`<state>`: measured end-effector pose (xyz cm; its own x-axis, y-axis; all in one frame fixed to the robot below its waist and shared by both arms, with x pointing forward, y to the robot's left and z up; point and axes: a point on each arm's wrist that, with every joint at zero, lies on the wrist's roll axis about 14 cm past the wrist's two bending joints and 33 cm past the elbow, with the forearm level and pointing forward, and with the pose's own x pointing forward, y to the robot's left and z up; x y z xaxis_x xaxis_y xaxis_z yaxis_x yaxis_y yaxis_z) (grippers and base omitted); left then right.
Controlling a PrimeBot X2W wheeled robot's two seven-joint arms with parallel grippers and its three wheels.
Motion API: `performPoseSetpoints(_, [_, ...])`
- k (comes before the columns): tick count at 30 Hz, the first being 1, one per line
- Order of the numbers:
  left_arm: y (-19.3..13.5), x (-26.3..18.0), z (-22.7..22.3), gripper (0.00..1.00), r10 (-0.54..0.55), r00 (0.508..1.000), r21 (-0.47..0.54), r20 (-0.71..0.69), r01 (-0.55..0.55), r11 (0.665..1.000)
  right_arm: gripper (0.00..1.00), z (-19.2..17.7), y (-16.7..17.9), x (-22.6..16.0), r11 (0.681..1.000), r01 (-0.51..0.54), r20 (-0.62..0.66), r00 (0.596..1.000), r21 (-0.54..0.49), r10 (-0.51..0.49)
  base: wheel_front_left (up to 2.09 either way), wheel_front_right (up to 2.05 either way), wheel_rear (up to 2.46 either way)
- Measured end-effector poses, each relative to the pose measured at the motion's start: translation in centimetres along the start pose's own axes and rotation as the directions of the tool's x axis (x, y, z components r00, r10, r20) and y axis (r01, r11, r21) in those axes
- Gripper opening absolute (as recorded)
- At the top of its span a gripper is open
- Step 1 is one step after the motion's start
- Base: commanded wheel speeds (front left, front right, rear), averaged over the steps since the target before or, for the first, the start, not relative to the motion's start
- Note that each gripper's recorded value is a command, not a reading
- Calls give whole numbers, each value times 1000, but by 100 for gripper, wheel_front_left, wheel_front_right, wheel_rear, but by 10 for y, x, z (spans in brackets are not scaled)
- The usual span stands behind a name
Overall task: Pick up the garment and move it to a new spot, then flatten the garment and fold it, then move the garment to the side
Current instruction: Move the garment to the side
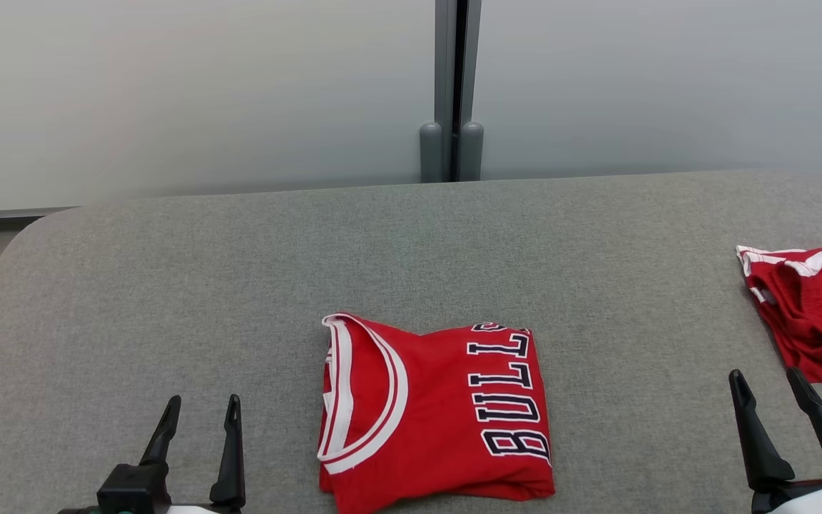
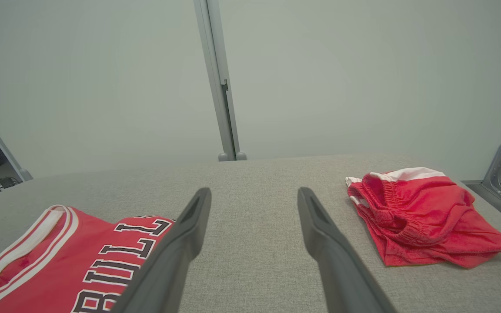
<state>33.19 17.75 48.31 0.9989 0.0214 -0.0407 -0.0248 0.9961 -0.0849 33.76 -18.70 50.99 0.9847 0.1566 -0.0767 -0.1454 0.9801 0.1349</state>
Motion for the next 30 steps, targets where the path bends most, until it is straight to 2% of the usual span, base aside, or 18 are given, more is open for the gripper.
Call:
performPoseSetpoints(11, [0,6,5,100,2,1000,2,19,-2,1000,100,-8,3,6,1000,-15,-30,999,-2,15,0,0,0])
performPoseSetpoints(17, [-3,29,19,100,-8,997,10,71,7,1000,100,-37,27,36,994,-102,-133,985,41,107,0,0,0])
performPoseSetpoints(24, [-2,52,27,100,19,994,-4,112,-19,1000,100,-90,66,75,970,-202,-276,932,139,234,0,0,0])
performPoseSetpoints(30, [6,68,20,100,56,993,-11,101,-55,998,100,-145,95,90,943,-250,-424,846,219,322,0,0,0])
